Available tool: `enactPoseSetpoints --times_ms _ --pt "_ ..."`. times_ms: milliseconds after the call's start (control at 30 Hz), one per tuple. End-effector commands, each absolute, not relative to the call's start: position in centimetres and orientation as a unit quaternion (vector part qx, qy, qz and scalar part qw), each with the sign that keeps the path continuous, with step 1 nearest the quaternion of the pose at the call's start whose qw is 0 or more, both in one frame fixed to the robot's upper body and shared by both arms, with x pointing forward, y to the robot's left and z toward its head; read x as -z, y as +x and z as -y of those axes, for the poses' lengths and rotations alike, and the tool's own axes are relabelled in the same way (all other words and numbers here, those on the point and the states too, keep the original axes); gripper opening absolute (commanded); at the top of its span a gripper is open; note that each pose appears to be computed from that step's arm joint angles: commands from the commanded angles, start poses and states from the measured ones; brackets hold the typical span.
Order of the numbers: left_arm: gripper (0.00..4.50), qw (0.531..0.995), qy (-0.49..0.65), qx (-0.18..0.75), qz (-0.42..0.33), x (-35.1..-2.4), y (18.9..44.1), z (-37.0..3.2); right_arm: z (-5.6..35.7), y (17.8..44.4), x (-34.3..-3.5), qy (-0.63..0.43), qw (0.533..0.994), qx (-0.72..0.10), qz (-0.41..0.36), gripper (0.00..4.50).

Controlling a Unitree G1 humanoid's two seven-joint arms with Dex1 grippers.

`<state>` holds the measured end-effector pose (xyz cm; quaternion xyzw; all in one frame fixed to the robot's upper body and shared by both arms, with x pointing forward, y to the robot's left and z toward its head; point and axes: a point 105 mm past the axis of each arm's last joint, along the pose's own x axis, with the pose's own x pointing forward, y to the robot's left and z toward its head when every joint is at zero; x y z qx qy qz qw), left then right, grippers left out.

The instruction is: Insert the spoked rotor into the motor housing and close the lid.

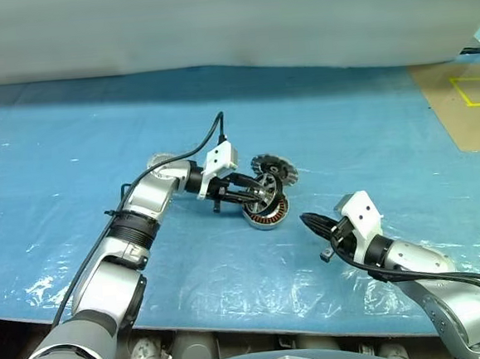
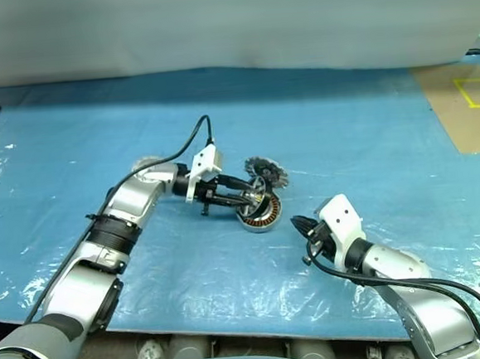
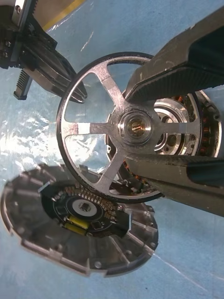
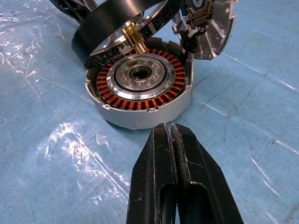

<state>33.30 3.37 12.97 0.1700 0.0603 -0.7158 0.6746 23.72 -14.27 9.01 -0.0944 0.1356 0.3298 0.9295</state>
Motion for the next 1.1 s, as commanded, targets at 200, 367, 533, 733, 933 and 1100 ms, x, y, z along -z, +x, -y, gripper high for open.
enactPoseSetpoints --times_ms 200,367,533,733,933,1100 --pt "1.57 0.657 0.248 0.71 -0.056 -13.4 33.7 -3.5 13.8 23.9 -10.2 -0.105 0.933 -0.328 -0.107 0.04" --pt "1.57 0.659 0.254 0.706 -0.054 -13.2 34.0 -3.1 13.9 24.0 -10.2 -0.107 0.933 -0.325 -0.107 0.04" --pt "1.57 0.66 0.27 0.698 -0.067 -12.6 34.3 -3.4 14.0 24.1 -10.1 -0.108 0.934 -0.322 -0.107 0.04" --pt "1.57 0.648 0.27 0.71 -0.061 -13.0 34.0 -3.1 14.0 24.2 -10.1 -0.111 0.936 -0.318 -0.107 0.04" --pt "2.51 0.672 0.262 0.692 -0.036 -14.3 35.0 -2.6 14.4 24.4 -10.0 -0.115 0.937 -0.312 -0.108 0.04" --pt "2.51 0.676 0.255 0.691 -0.026 -15.1 34.9 -3.1 14.3 24.4 -10.0 -0.115 0.936 -0.313 -0.108 0.04"
